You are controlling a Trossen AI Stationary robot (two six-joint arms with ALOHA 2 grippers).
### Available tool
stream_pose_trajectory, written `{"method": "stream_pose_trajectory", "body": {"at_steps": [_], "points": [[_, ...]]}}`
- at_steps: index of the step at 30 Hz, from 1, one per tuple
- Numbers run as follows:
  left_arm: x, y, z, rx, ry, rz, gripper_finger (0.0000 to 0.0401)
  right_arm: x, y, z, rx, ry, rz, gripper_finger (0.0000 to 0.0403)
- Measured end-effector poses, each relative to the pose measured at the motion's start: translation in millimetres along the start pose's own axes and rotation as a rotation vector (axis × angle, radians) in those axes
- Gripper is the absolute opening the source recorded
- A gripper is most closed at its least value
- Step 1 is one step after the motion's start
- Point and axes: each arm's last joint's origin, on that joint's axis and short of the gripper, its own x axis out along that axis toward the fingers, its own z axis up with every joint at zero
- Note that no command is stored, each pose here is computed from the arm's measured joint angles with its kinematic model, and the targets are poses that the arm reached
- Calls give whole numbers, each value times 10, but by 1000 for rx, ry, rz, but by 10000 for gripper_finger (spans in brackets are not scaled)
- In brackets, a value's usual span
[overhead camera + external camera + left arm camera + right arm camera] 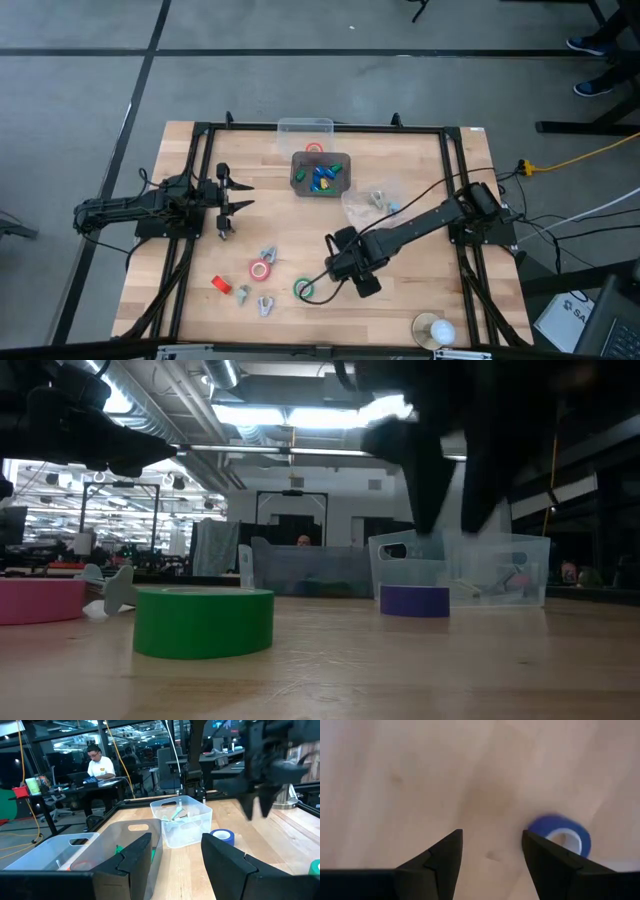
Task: Pick and place Stapler, Stapler remover, tape
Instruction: Put the blue tape into the top transparent bin
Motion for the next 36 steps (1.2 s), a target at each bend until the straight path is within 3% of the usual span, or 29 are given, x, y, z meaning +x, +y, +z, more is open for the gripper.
{"method": "stream_pose_trajectory", "body": {"at_steps": [6, 22, 36], "points": [[0, 0, 0, 0, 0, 0, 169, 196, -137, -144, 95, 57, -205, 208], [0, 0, 0, 0, 0, 0, 169, 507, -256, -316, 137, 58, -158, 202], [0, 0, 0, 0, 0, 0, 169, 518, -253, -327, 81, 63, -147, 50]]}}
